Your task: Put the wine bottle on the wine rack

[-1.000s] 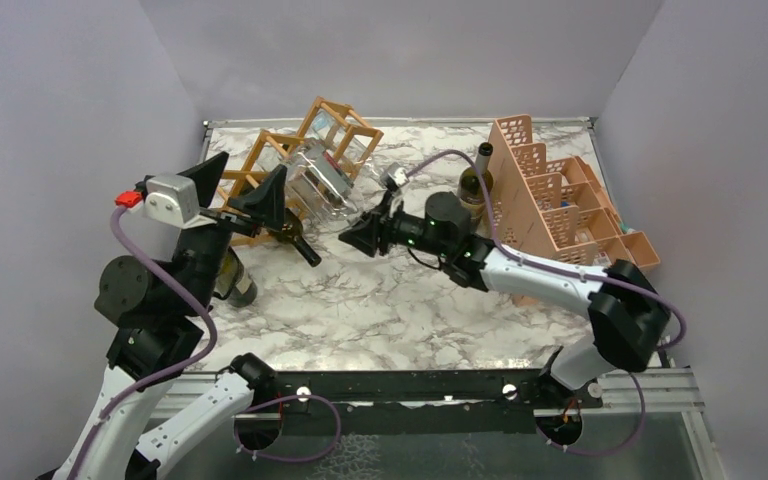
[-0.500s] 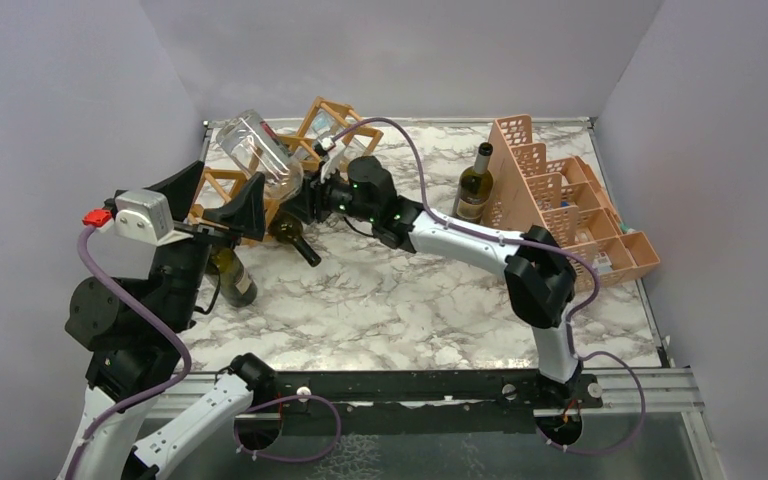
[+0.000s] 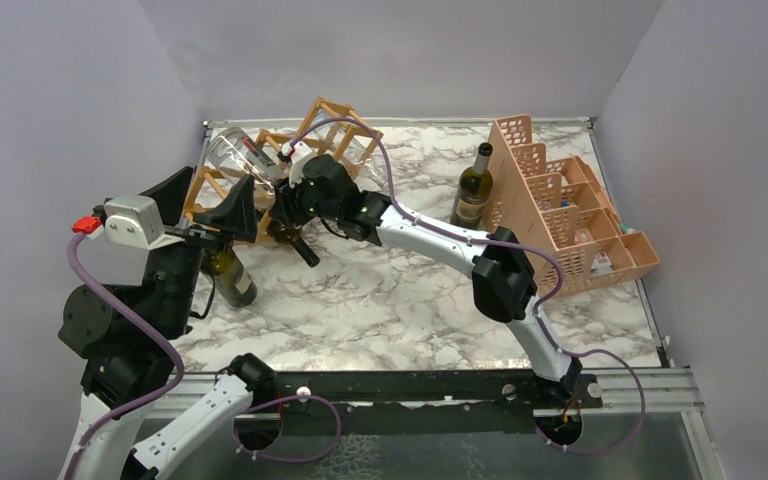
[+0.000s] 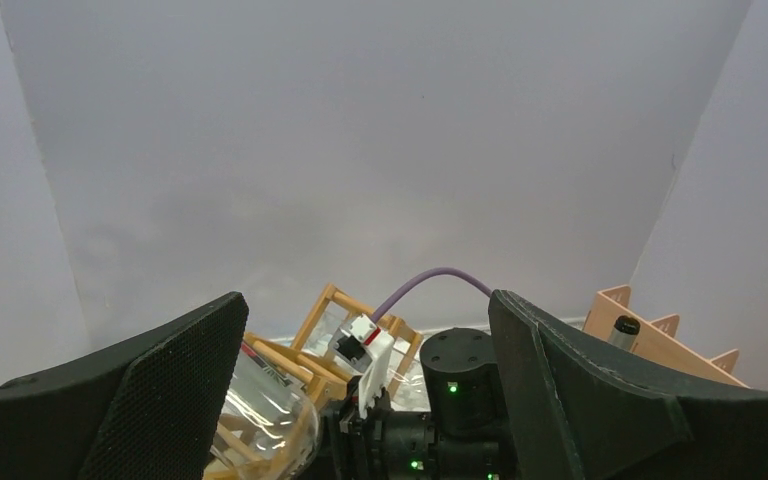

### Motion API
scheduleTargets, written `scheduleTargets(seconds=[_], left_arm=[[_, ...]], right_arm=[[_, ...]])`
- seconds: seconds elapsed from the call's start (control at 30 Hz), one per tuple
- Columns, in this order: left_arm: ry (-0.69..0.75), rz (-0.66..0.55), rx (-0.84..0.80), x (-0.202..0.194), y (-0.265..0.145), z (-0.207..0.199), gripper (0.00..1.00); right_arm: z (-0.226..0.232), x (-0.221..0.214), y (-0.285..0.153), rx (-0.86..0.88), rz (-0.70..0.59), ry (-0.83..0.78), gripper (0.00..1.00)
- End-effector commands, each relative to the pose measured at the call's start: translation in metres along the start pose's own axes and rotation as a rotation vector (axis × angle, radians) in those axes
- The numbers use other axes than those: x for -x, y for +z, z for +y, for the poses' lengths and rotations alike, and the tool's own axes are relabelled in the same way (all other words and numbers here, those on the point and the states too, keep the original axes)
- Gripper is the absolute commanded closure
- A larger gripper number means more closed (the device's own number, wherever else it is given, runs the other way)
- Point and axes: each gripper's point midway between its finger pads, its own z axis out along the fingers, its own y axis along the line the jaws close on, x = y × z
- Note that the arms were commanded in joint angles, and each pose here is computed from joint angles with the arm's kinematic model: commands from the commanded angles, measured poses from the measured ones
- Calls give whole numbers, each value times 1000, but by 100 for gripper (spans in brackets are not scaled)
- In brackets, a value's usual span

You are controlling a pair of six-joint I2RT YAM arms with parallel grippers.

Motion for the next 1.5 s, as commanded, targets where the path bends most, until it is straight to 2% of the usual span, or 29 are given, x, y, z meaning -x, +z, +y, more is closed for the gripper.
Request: scheduleTargets(seconds=[0.0, 0.23, 0.37, 0.57, 0.9, 1.0, 1.07, 1.13, 1.33, 1.47], left_arm=[[5, -9, 38, 7, -7, 10, 4], [1, -8, 44, 7, -10, 12, 4], [3, -2, 42, 5, -10, 11, 4], [4, 0, 42, 4, -9, 11, 4], [12, 5, 45, 3, -7, 11, 4], [13, 3, 48, 4, -7, 12, 4], [16, 3, 49, 4, -7, 12, 4], [16, 2, 48, 5, -8, 12, 4], [17, 2, 49, 5, -9, 13, 4], [7, -16, 44, 14, -12, 13, 4]], right_arm=[[20, 93, -11, -7, -239, -51, 98], [13, 76, -5, -71, -159, -69, 67], [9, 67, -4, -86, -133, -70, 61], [8, 64, -5, -97, -122, -69, 47], [9, 62, -9, -92, -107, -59, 42], [19, 77, -19, -56, -137, -57, 36], [24, 87, -26, -38, -153, -58, 26], [29, 97, -34, -24, -167, -58, 22], [38, 110, -58, -1, -185, -55, 20], [57, 105, -68, 107, -165, -82, 20]])
